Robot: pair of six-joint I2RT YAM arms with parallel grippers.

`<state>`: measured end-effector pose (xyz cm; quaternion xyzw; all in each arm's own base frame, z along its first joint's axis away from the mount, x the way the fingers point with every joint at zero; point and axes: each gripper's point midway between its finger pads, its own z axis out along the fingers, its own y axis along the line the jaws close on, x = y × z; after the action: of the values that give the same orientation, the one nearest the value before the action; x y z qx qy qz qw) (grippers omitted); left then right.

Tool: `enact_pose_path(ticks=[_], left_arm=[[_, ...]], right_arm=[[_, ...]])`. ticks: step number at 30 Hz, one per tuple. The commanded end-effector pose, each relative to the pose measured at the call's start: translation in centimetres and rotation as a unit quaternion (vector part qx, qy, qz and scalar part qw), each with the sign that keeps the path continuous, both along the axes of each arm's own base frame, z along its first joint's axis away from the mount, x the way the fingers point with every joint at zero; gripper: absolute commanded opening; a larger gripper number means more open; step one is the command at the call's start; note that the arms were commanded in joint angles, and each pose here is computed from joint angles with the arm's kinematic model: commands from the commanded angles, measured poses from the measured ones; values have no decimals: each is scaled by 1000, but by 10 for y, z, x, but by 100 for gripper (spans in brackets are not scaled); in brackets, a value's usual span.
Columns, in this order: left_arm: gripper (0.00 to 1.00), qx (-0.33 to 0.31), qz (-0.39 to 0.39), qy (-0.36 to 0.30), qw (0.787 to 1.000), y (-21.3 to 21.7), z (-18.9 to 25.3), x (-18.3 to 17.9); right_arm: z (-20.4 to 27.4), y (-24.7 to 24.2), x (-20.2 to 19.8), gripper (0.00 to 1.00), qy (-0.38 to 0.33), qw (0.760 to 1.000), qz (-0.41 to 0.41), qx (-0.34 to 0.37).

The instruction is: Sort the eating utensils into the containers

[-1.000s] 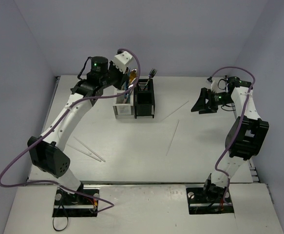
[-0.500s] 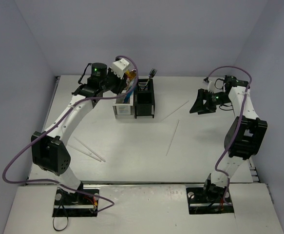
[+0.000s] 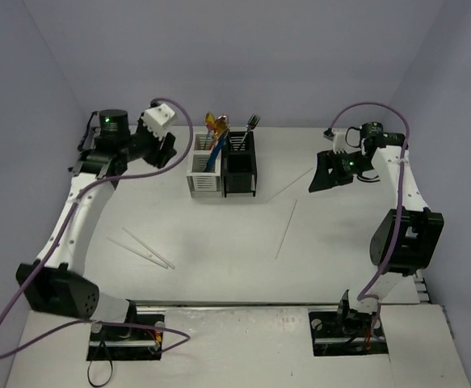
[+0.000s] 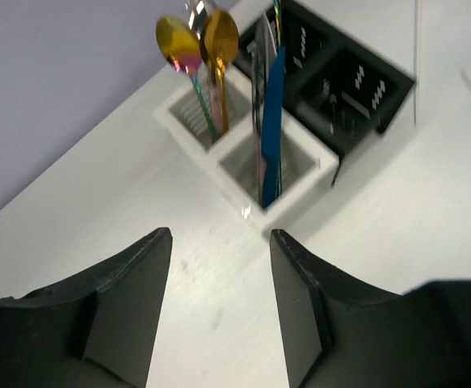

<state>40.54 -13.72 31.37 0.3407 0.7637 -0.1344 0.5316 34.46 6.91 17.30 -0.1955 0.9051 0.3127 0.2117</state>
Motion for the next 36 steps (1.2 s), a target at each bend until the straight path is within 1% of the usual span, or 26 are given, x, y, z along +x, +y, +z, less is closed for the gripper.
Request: enact_pose_path(ticks=[1,2,3,5,8,10,12,14,18,22,25,31,36], left_arm=[[48,86,-133,9,987,15,-22,-82],[48,128,-172,27,976,22,-50,-107],[48,179,-228,47,956,31,-81,-135],[48,230,-263,72,934,46,-120,-163],[48,293,-299,89,904,66,-164,-189],[48,321,-318,98,887,75,-183,-198],[48,333,-336,103,875,78,-199,-202],[48,338,-346,108,869,79,-212,-200],[48,351,-364,93,858,79,-227,-187],[48,373,-371,60,848,79,-238,-168],[48,384,-382,42,840,79,-249,-163],[46,385,-390,33,836,76,-259,-152],[45,382,-402,40,831,74,-266,-150]], right_arm=[[14,8,-16,68,-37,998,39,-23],[14,9,-19,68,-42,998,48,-27],[11,11,-22,68,-44,997,57,-33],[9,13,-24,68,-51,995,70,-44],[8,13,-26,67,-57,993,82,-57],[8,13,-26,67,-59,993,84,-59],[7,14,-26,67,-59,993,86,-60],[5,14,-28,67,-57,993,89,-60],[0,15,-30,66,-48,993,91,-59],[-1,15,-30,66,-45,993,89,-61],[0,15,-31,66,-46,993,88,-61],[-2,17,-27,66,-38,994,85,-55],[-4,18,-25,66,-33,994,84,-53]])
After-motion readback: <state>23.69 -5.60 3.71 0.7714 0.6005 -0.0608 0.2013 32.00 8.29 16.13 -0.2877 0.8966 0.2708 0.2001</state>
